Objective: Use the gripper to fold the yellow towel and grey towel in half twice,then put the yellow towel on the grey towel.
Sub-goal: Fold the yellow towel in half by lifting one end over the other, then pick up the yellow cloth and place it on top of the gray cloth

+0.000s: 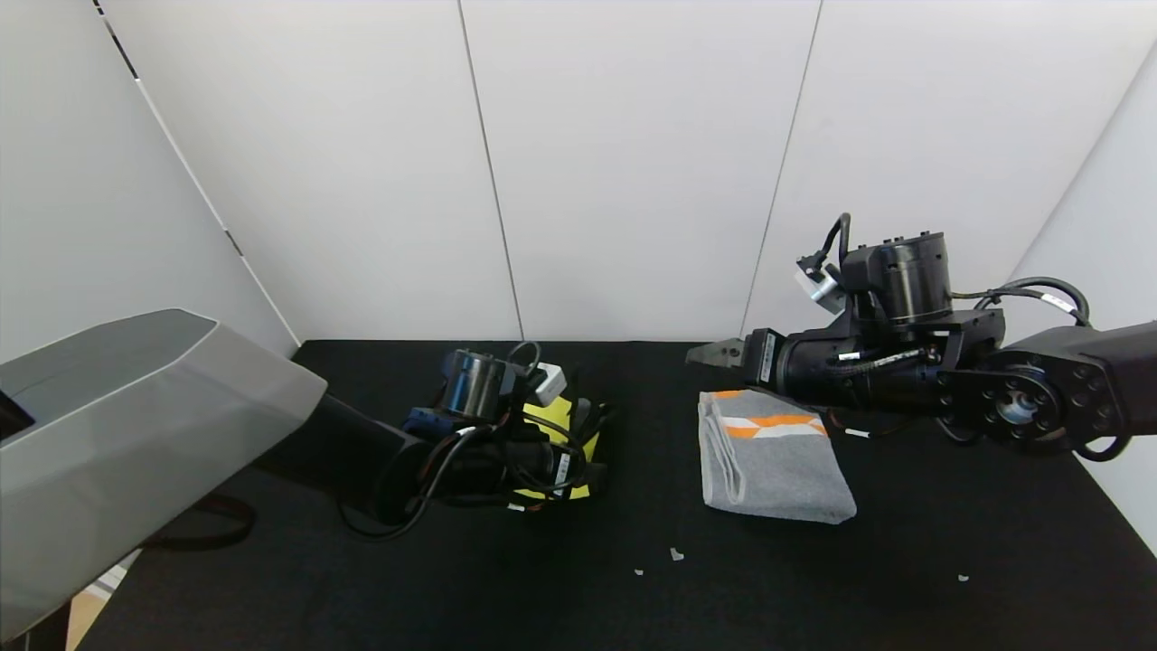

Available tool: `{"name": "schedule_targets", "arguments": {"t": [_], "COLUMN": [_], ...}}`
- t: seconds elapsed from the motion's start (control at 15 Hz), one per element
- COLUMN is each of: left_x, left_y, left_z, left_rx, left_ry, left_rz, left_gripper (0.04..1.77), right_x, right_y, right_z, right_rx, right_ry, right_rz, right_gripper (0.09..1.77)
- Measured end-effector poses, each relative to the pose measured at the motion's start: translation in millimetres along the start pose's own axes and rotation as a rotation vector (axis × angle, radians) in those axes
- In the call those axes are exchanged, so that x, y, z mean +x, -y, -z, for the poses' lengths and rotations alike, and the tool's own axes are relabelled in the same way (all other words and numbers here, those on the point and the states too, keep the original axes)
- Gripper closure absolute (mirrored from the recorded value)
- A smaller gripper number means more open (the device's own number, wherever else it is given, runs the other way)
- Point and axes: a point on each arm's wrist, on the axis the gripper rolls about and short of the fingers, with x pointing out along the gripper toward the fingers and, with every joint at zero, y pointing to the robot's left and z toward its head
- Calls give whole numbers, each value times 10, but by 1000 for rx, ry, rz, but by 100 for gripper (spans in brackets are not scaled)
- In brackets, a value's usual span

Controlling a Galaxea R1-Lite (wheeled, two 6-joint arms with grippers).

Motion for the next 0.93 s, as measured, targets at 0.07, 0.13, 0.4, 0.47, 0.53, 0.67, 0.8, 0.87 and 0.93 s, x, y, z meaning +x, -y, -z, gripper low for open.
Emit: {"name": "schedule_targets", "arguments": {"t": [0.07, 0.13, 0.4, 0.47, 0.53, 0.67, 0.8, 0.87, 0.93], "left_x": [-47, -96, -309, -364, -423, -556, -691, -755, -813], "left_y": [9, 18, -2, -52, -139, -389, -684, -816, -932], "left_z": [-41, -79, -242, -279, -309, -344, -326, -300, -275], "left_rx": [1, 3, -12, -20, -33, -68, -119, -155, -203], "left_ry": [15, 27, 90, 106, 121, 144, 149, 150, 155], "left_rz": [0, 1, -9, -22, -41, -92, -130, -125, -107], "left_gripper": [44, 40, 28, 26, 24, 20, 18, 17, 16], "right_x": [-1, -2, -5, -5, -4, 19, 102, 163, 233], "right_y": [2, 6, 13, 13, 9, -24, -84, -110, -125], "right_z": [-2, -6, -12, -12, -9, 17, 93, 139, 180], "right_rx": [1, 1, 3, 3, 2, -2, -13, -18, -21], "right_ry": [1, 2, 3, 3, 2, -7, -32, -47, -60], "right_rz": [0, 1, 3, 3, 2, -7, -19, -25, -29], "right_gripper": [15, 15, 15, 15, 15, 15, 15, 15, 15]}}
